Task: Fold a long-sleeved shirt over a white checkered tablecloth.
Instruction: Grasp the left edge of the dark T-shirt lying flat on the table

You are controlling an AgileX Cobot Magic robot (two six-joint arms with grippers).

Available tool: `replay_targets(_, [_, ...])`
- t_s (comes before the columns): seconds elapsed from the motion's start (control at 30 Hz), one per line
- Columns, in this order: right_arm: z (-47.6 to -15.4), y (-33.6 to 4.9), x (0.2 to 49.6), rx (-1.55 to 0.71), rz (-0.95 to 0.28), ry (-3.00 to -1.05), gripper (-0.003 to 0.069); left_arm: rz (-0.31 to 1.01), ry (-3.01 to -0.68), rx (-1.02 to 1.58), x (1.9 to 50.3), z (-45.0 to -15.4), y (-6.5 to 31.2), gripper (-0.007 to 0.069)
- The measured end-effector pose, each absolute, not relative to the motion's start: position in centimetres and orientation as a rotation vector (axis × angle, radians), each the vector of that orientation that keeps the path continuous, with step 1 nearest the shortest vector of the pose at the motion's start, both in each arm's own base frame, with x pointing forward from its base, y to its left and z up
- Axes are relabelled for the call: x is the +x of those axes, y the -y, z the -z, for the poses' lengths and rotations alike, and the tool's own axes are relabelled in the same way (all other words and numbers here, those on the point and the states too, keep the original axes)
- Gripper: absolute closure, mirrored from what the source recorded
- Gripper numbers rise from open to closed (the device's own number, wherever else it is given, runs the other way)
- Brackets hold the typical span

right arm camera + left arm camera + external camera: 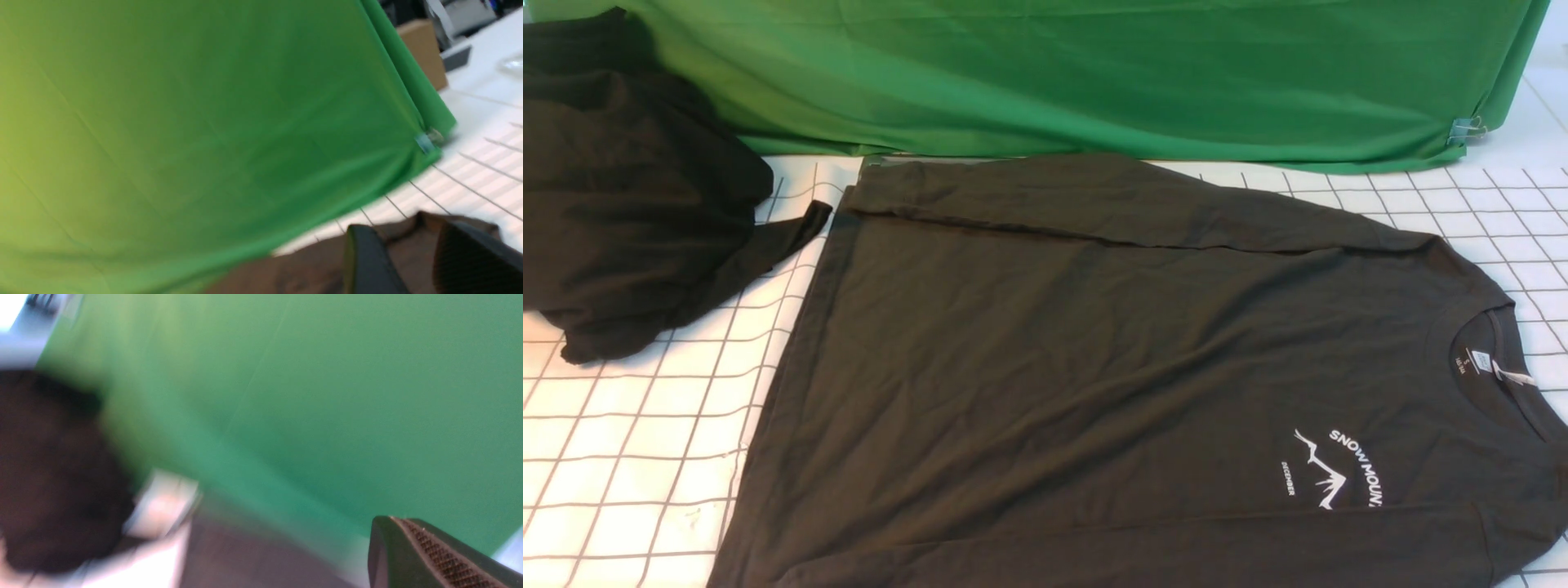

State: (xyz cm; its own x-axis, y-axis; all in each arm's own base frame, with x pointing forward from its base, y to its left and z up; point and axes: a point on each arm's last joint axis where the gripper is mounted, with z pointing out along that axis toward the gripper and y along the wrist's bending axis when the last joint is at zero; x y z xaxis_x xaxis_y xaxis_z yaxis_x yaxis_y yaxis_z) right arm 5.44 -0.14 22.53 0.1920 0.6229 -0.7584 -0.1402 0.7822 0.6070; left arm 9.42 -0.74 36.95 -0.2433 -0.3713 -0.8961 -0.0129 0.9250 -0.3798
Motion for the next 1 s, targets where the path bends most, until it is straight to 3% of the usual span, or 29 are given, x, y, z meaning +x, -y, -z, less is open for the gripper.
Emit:
replay_targets(0.03, [-22.7,0.2,5.4,0.46,-0.574,-1.256,0.0417,0.287,-2.063,-0.226,11.9,-36.2,1.0,0.0604])
replay_targets(0.07, [-22.7,0.2,5.4,0.462,-0.576,-1.254,0.0417,0.281,-2.095,-0.216,12.2,-36.1,1.0,0.0604])
replay_targets(0.13, [-22.8,0.2,5.4,0.471,-0.591,-1.244,0.0417,0.257,-2.445,-0.111,15.2,-33.2,1.4,0.0604])
replay_targets(0.23, [-22.8,0.2,5.4,0.473,-0.596,-1.238,0.0419,0.252,-2.654,-0.057,17.3,-30.0,1.5,0.0604])
replay_targets(0.3, [-22.5,0.0,5.4,0.476,-0.603,-1.294,0.0475,0.256,-2.81,-0.007,18.2,-26.6,2.2,0.0623])
replay_targets(0.4, [-23.4,-0.6,5.6,0.384,-0.553,-1.505,0.061,0.258,-2.887,0.125,18.0,-23.9,4.0,0.0631])
replay_targets(0.5, [-25.5,-1.3,6.0,0.232,-0.504,-1.694,0.0643,0.198,-2.915,0.199,17.5,-22.4,5.6,0.0631])
replay_targets(0.67, [-28.4,-3.2,8.3,-0.054,-0.448,-2.004,0.0651,-0.01,-2.921,0.139,17.9,-21.1,6.1,0.0631])
replay_targets(0.9, [-28.2,-6.0,10.8,-0.327,-0.45,-2.171,0.0651,-0.007,-2.869,0.119,19.2,-20.2,6.5,0.0575])
replay_targets(1.0, [-28.1,-7.1,11.1,-0.392,-0.486,-2.164,0.0651,-0.013,-2.907,0.095,19.6,-19.3,6.7,0.0481])
